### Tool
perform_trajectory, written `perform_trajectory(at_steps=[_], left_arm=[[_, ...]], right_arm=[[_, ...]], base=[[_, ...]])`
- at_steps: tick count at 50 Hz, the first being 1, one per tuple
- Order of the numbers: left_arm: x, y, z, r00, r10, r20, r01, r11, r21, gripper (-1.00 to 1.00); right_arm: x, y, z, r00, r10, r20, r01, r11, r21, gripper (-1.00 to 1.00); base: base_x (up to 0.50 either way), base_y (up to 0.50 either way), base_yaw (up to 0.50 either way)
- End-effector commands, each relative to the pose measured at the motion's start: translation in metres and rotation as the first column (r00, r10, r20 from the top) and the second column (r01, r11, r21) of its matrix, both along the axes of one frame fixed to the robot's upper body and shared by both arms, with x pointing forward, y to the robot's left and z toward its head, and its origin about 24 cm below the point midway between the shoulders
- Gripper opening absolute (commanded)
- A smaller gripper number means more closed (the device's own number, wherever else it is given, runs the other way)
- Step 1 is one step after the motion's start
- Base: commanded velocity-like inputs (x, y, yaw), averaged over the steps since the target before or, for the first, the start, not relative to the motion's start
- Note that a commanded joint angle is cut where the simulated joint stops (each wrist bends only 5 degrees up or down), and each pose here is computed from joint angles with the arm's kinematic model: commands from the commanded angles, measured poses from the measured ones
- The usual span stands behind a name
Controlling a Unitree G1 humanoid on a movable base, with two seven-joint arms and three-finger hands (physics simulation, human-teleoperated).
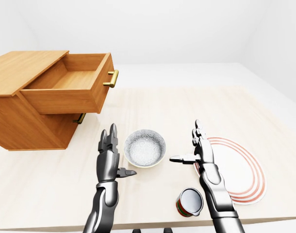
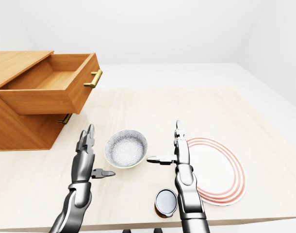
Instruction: Put the bowl on top of the cabinet.
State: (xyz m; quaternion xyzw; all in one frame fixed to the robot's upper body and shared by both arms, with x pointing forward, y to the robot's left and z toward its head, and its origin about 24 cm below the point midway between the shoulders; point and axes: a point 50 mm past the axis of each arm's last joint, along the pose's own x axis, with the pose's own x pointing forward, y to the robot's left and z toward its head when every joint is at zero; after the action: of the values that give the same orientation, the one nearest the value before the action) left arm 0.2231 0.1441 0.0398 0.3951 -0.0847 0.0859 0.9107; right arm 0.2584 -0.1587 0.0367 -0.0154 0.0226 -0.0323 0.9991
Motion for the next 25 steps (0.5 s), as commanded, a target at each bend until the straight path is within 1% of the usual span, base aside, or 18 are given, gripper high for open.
perform_trajectory(at_steps=[1,4,5,9,11,12,13,16,17,21,22,23,25], left_arm=[[0.001,-0.001,-0.008,1.000,0.013,0.001,-0.013,0.996,0.086,1.00],[0.002,-0.002,-0.009,1.000,0.019,0.013,-0.021,0.994,0.112,1.00],[0.002,-0.004,-0.011,0.999,0.024,0.031,-0.029,0.988,0.150,1.00],[0.004,-0.008,-0.016,0.997,0.025,0.069,-0.039,0.976,0.214,1.00],[0.008,-0.012,-0.018,0.998,-0.001,0.064,-0.016,0.964,0.265,1.00],[0.011,-0.014,-0.020,0.998,-0.018,0.060,-0.001,0.953,0.302,1.00],[0.019,-0.022,-0.027,0.996,-0.074,0.038,0.052,0.910,0.412,1.00],[0.022,-0.026,-0.030,0.995,-0.099,0.026,0.077,0.894,0.442,1.00],[0.023,-0.028,-0.029,0.993,-0.113,0.030,0.086,0.882,0.463,1.00],[0.024,-0.032,-0.032,0.991,-0.134,0.020,0.108,0.867,0.487,1.00],[0.022,-0.057,-0.058,0.958,-0.271,-0.097,0.270,0.724,0.634,1.00],[0.023,-0.060,-0.062,0.951,-0.287,-0.115,0.290,0.700,0.653,1.00],[0.023,-0.061,-0.062,0.948,-0.298,-0.115,0.296,0.681,0.670,1.00]], right_arm=[[0.001,0.000,-0.002,1.000,0.000,-0.004,0.000,1.000,0.000,1.00],[0.002,0.000,-0.003,1.000,0.002,-0.007,-0.002,1.000,-0.002,1.00],[0.002,0.000,-0.002,1.000,0.002,-0.005,-0.002,1.000,-0.002,1.00],[0.000,0.000,-0.001,1.000,0.002,-0.002,-0.002,1.000,-0.002,1.00],[0.000,0.000,-0.001,1.000,0.002,-0.001,-0.002,1.000,-0.002,1.00],[0.001,-0.001,-0.001,1.000,0.002,-0.001,-0.002,1.000,-0.001,1.00],[0.001,-0.001,-0.001,1.000,0.002,-0.001,-0.002,1.000,-0.002,1.00],[0.000,-0.001,0.000,1.000,0.003,-0.001,-0.003,1.000,-0.003,1.00],[0.000,-0.001,0.000,1.000,0.003,0.000,-0.003,1.000,-0.003,1.00],[0.000,-0.001,0.001,1.000,0.001,0.002,-0.001,1.000,-0.002,1.00],[-0.001,-0.001,0.001,1.000,0.004,0.005,-0.004,1.000,0.000,1.00],[-0.001,-0.001,0.001,1.000,0.004,0.005,-0.004,1.000,0.000,1.00],[-0.001,-0.001,0.002,1.000,0.004,0.006,-0.004,1.000,0.000,1.00]], base=[[0.00,0.00,0.00],[0.00,0.00,0.00],[0.00,0.00,0.00],[0.00,0.00,0.00],[0.00,0.00,0.00],[0.00,0.00,0.00],[0.00,0.00,0.00],[0.00,0.00,0.00],[0.00,0.00,0.00],[0.00,0.00,0.00],[0.00,0.00,0.00],[0.00,0.00,0.00],[0.00,0.00,0.00]])
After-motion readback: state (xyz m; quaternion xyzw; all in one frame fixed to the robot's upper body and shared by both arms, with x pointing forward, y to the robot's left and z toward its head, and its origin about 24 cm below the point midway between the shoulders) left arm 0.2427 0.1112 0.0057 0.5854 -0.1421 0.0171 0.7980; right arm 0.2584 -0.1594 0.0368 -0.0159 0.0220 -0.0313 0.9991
